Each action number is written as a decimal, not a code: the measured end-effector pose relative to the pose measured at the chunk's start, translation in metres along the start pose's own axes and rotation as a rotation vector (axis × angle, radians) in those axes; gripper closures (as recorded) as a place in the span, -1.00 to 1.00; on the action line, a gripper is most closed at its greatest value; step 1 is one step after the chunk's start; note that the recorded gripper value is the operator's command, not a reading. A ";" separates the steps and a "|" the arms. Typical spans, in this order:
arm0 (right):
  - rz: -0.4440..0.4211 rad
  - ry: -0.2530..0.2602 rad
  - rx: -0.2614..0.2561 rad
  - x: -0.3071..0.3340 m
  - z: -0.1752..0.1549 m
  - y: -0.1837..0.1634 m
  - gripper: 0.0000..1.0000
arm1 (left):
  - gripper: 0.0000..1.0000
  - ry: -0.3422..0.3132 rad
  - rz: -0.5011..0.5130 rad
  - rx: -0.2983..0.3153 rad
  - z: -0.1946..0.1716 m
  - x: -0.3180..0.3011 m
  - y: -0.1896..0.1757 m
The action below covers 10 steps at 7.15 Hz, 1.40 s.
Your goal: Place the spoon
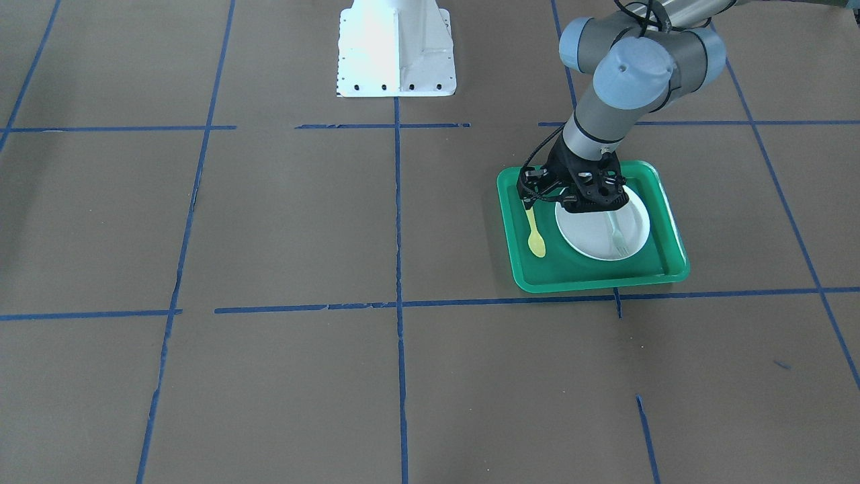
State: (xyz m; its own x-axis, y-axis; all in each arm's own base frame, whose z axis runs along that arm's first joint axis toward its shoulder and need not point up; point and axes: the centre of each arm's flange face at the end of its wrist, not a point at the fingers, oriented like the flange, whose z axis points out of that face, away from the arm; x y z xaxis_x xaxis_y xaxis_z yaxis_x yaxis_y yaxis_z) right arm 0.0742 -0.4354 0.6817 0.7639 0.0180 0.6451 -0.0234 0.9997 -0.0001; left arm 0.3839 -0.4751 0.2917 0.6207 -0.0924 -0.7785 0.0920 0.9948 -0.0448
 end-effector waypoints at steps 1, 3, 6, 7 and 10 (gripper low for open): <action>0.000 0.000 0.000 0.000 0.000 0.000 -1.00 | -1.00 0.011 -0.001 0.046 -0.035 -0.008 -0.013; 0.000 0.000 0.000 0.000 0.000 0.000 -1.00 | -1.00 -0.002 0.090 0.141 -0.087 -0.048 -0.051; 0.000 0.000 0.000 0.000 0.000 0.000 -1.00 | -1.00 -0.136 0.303 0.173 -0.114 -0.175 -0.087; 0.000 0.000 0.000 0.000 0.000 0.000 -1.00 | -1.00 -0.180 0.357 0.159 -0.126 -0.237 -0.096; 0.000 0.000 0.000 0.000 0.000 0.000 -1.00 | -1.00 -0.183 0.314 0.064 -0.143 -0.432 -0.094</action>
State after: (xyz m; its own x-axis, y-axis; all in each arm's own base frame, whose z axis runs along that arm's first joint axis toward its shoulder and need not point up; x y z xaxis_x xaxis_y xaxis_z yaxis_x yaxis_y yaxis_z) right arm 0.0742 -0.4354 0.6816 0.7639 0.0183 0.6450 -0.0238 0.9997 -0.0003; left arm -0.0044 -0.5224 0.5421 0.7547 0.2047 -0.6233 -0.0802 0.9717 0.2221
